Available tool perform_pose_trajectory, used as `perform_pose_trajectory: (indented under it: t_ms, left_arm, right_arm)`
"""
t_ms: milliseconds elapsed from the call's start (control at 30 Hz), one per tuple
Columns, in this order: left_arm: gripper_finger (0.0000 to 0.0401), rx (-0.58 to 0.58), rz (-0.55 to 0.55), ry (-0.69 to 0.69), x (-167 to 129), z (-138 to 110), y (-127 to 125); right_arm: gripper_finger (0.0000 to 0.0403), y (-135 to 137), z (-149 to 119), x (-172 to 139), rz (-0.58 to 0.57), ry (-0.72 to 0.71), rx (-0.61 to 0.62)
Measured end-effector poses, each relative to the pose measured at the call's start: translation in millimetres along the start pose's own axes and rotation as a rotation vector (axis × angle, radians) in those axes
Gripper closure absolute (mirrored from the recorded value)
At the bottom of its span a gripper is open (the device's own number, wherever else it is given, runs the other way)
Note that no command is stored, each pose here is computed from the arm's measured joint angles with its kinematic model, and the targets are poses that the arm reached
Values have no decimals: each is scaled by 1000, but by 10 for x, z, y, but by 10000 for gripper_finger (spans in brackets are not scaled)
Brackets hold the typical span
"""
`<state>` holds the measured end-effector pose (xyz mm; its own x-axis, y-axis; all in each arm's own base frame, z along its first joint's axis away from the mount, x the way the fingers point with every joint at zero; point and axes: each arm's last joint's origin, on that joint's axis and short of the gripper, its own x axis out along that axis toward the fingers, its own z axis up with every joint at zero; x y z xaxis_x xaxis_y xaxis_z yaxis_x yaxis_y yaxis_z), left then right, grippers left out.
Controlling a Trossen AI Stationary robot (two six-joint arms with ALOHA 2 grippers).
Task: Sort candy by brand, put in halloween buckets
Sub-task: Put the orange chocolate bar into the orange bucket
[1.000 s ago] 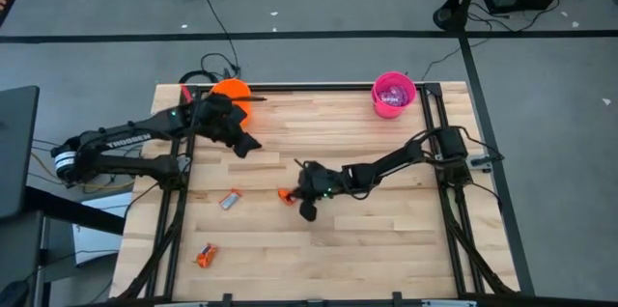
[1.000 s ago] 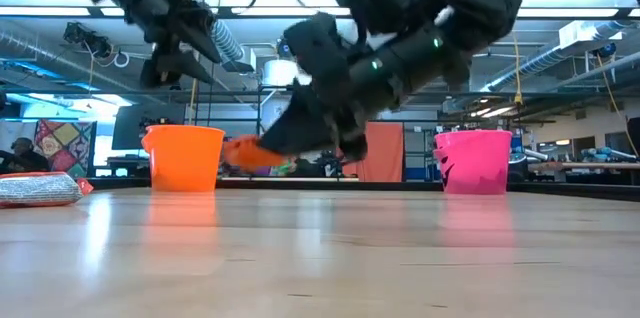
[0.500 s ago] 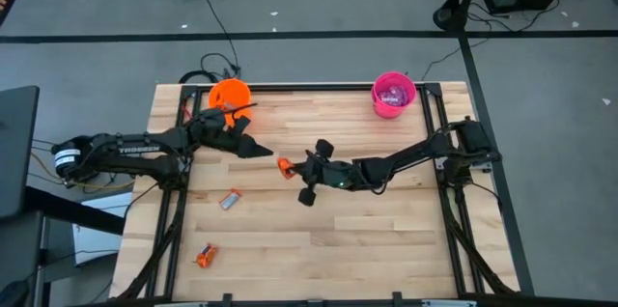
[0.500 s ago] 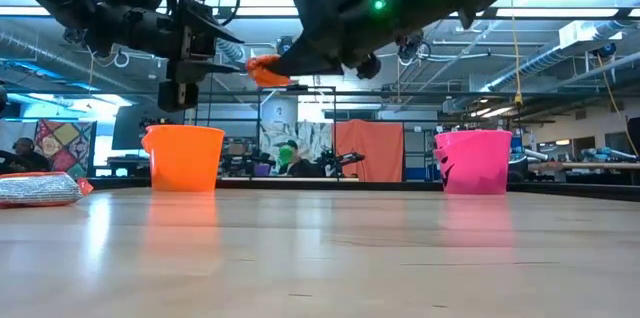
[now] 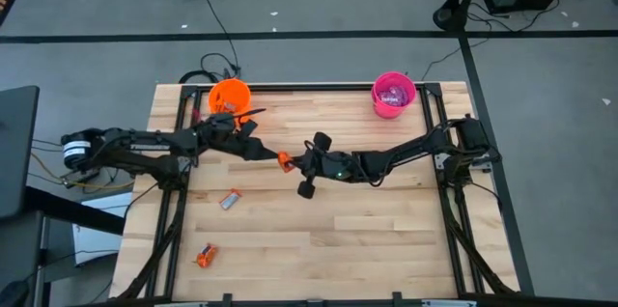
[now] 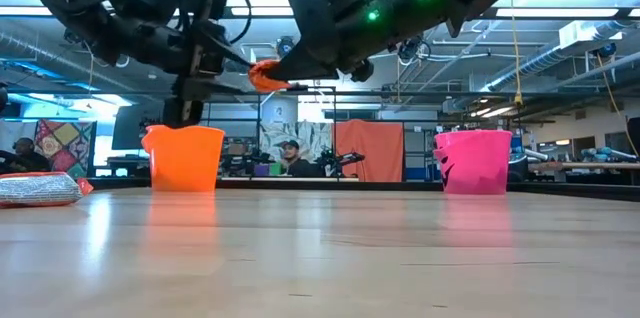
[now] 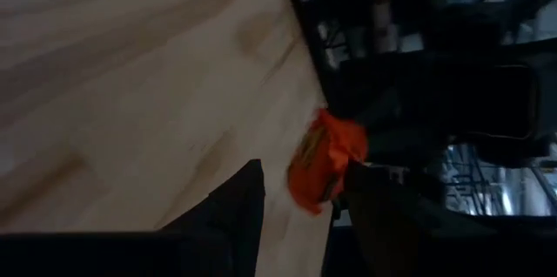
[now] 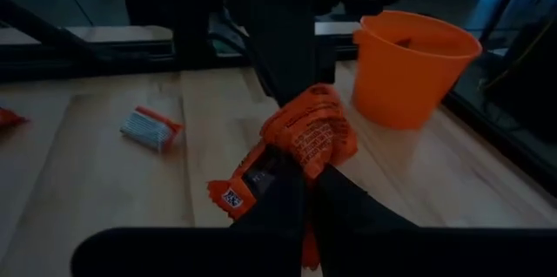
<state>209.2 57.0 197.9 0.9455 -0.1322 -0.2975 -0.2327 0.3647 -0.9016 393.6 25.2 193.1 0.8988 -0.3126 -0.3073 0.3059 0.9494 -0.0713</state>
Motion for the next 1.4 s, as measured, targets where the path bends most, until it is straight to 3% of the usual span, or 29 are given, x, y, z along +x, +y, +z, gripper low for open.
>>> perform_pose_trajectory:
  t_ms: [233,567,933,1167,1400]
  left_arm:
    - [270,25,-82,-19,117,36,-20]
    - [387,85,-110,2,138,38,-20]
    - [394,139,-123,-55,60,127,-37]
    - [395,192,-102,-136,-107,242,-55]
    - [396,288,89,-162,-275,447,-52]
  right_arm:
    - [383,-9,1,5,4,0,19]
    - [378,-13,-3,7,11,5,54]
    - [281,-54,-96,30,122,147,405]
    - [244,-8,-207,8,251,304,477]
    - [245,34,-214,-9,300,323,478]
